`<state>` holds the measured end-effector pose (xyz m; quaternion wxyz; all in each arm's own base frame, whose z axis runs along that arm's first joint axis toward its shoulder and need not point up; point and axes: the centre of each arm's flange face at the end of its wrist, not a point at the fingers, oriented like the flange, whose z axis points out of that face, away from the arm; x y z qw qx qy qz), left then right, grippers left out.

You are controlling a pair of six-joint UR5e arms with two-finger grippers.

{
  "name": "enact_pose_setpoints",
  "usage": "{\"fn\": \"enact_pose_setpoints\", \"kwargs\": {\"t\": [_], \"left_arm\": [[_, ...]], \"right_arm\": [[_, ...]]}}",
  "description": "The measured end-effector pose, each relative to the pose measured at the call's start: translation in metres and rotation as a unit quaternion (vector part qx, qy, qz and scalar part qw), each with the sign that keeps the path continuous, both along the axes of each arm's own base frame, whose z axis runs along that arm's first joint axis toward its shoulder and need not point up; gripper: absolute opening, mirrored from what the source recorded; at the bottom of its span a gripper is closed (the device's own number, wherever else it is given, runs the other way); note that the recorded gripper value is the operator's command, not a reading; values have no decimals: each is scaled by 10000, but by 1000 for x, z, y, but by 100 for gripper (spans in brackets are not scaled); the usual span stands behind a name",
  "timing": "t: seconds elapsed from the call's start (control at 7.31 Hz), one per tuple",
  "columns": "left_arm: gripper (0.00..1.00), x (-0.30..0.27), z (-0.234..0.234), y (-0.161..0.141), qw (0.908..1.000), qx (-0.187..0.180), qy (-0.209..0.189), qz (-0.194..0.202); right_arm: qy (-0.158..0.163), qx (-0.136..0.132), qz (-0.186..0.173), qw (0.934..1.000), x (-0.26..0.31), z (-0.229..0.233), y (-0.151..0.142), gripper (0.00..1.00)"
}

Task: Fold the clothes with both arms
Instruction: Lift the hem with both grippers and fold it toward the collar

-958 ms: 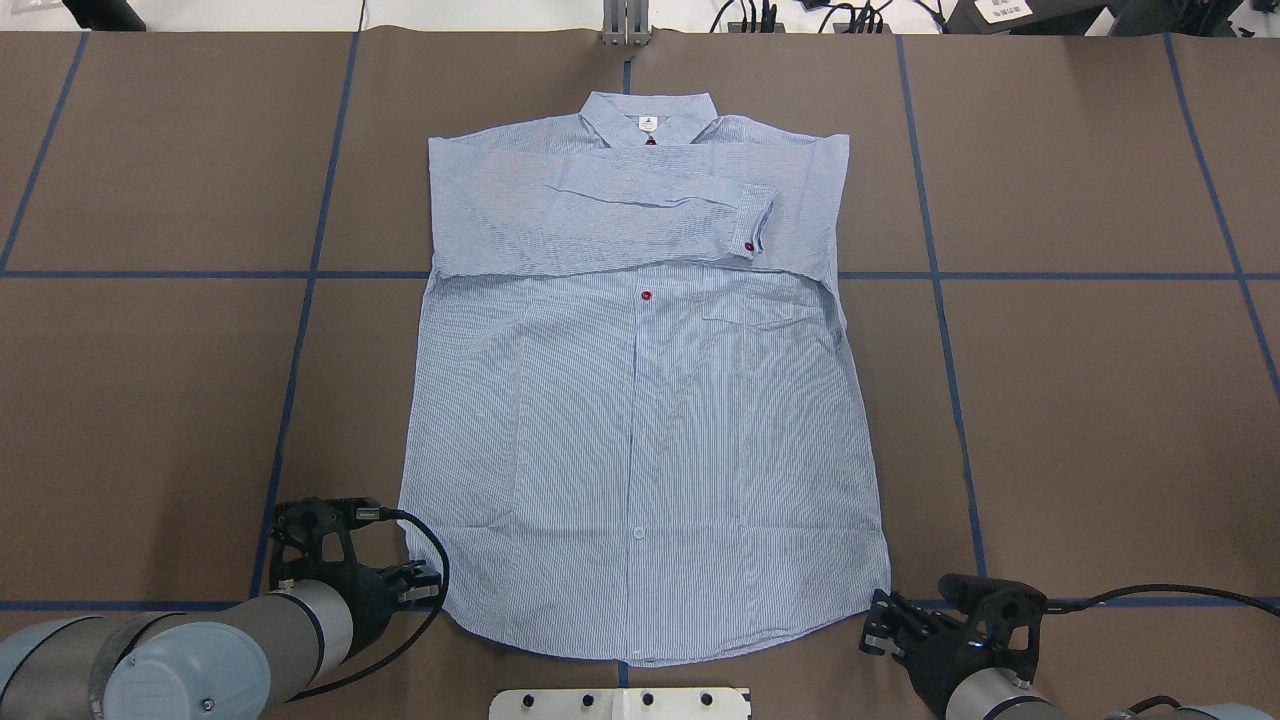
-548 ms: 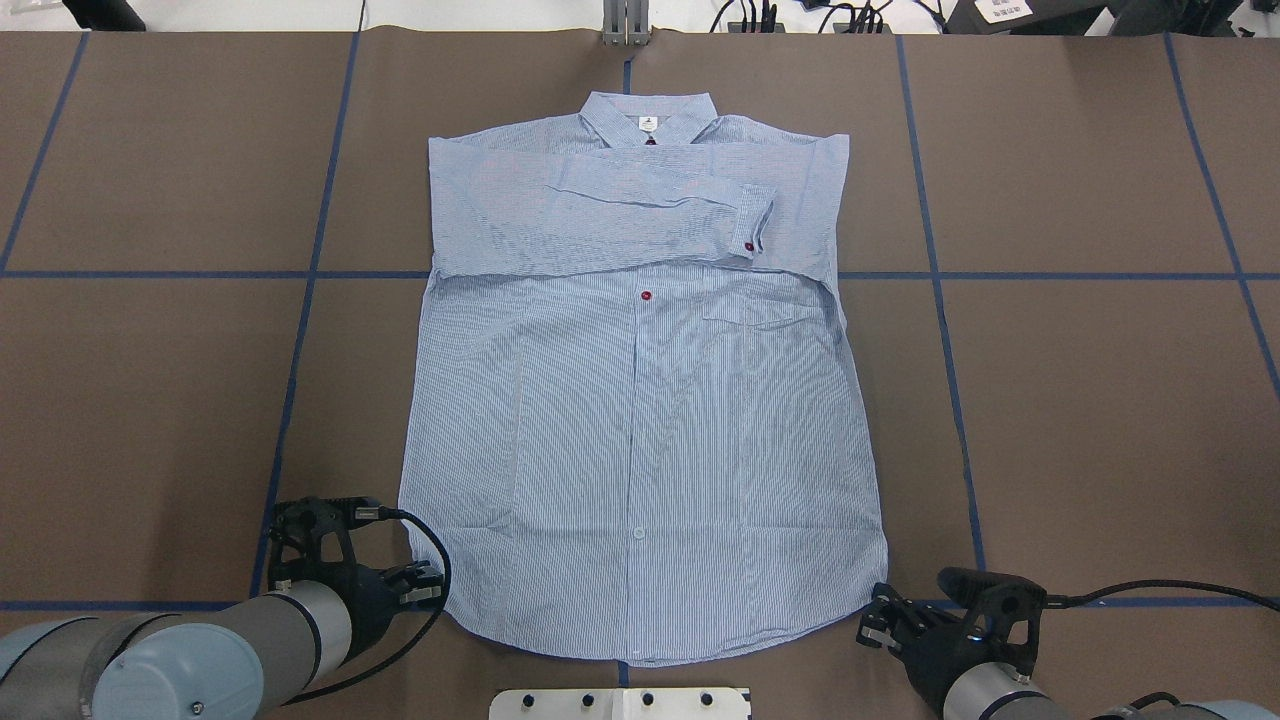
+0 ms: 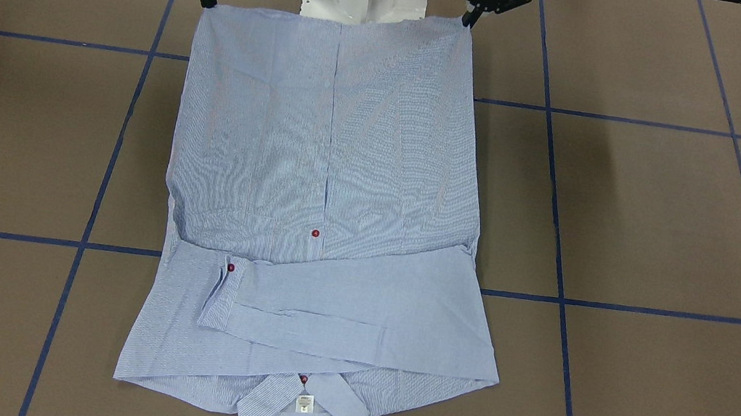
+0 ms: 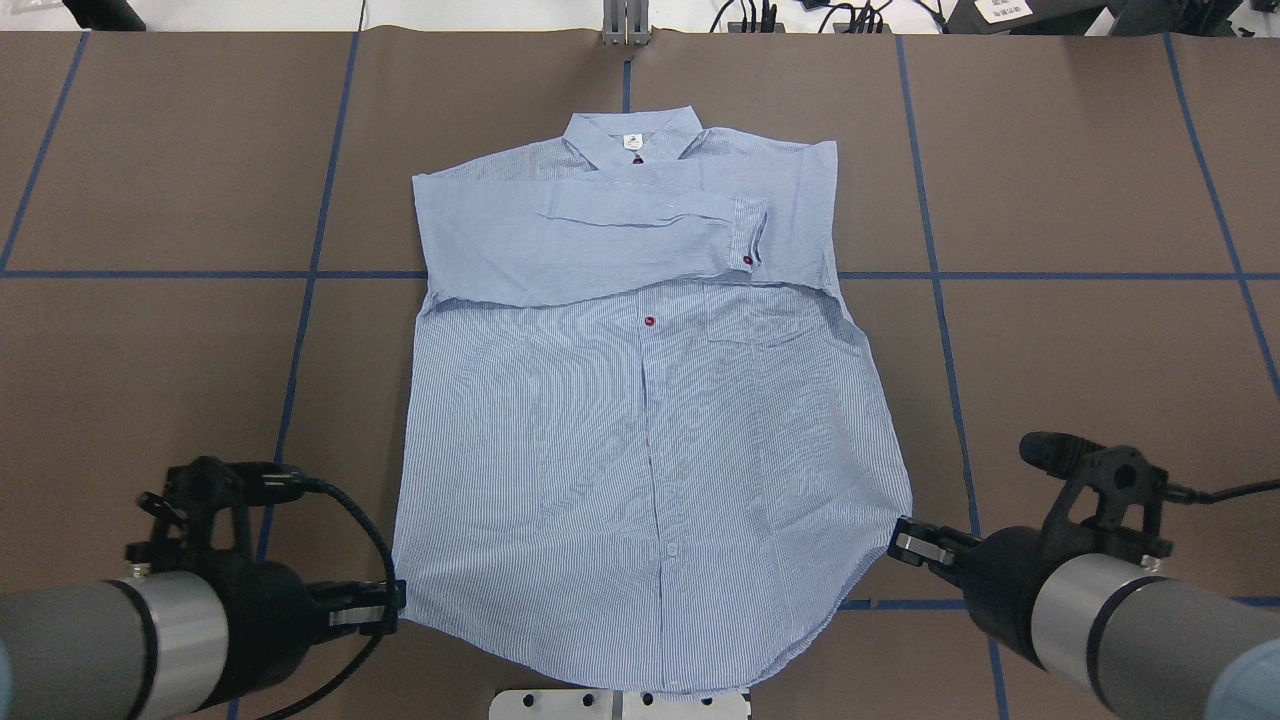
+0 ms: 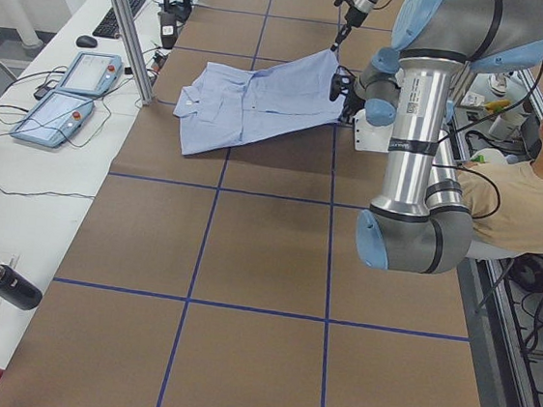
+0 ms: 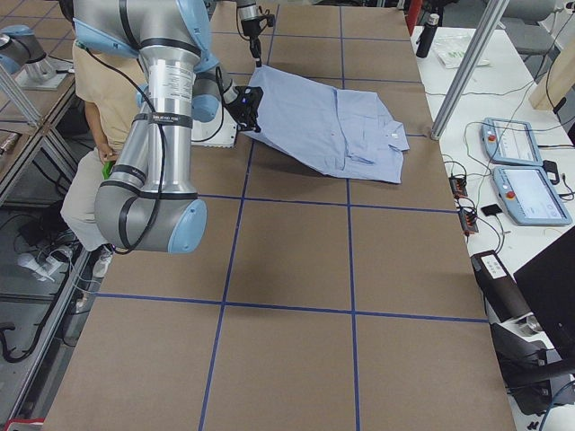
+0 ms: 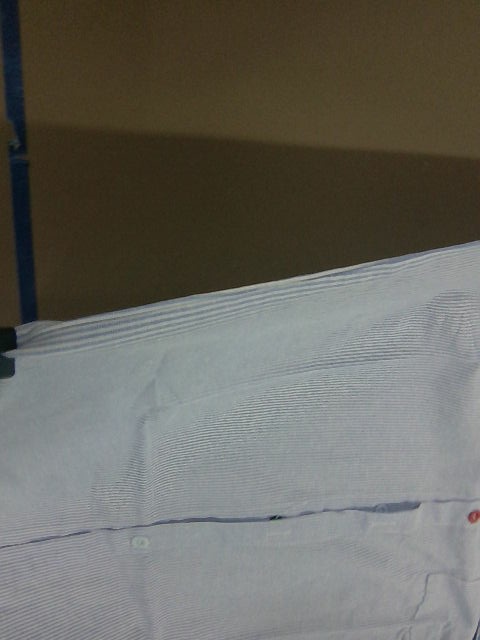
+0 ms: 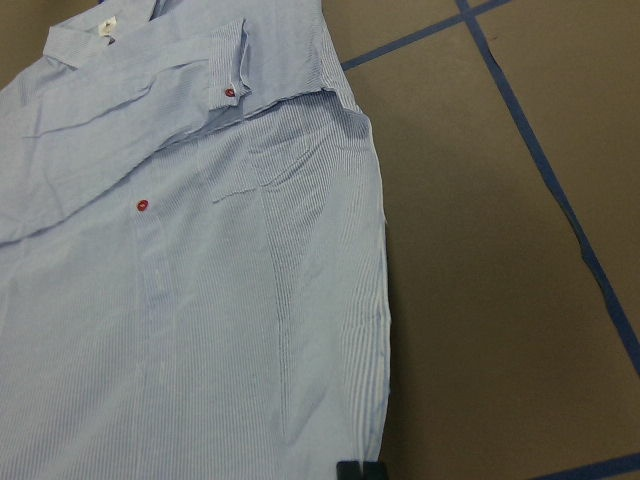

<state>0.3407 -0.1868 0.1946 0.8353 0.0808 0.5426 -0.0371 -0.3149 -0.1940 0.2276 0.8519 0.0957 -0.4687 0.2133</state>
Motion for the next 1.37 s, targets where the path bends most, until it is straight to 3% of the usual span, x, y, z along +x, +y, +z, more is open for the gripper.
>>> {"fn": "enact_pose_setpoints", "kwargs": {"t": [0.27, 0.41, 0.68, 1.1, 1.37], "left_arm": [[0, -65, -36, 3, 9990, -54, 363, 248], [0, -78, -39, -6, 9991, 87, 313, 284], [0, -47, -21, -60, 9989, 387, -260, 21], [0, 7, 17, -180, 9869, 597, -1262, -814], [0, -17, 13, -223, 9783, 749, -1410, -1324]], "right_arm": [[-196, -277, -279, 9990, 44, -50, -3, 0], [-177, -199, -362, 9990, 54, -60, -11, 0], [-8, 51, -289, 9996, 31, -72, -41, 0], [591, 433, 288, 9969, -17, -59, -146, 0], [624, 523, 591, 9949, -6, -42, -218, 0]]}}
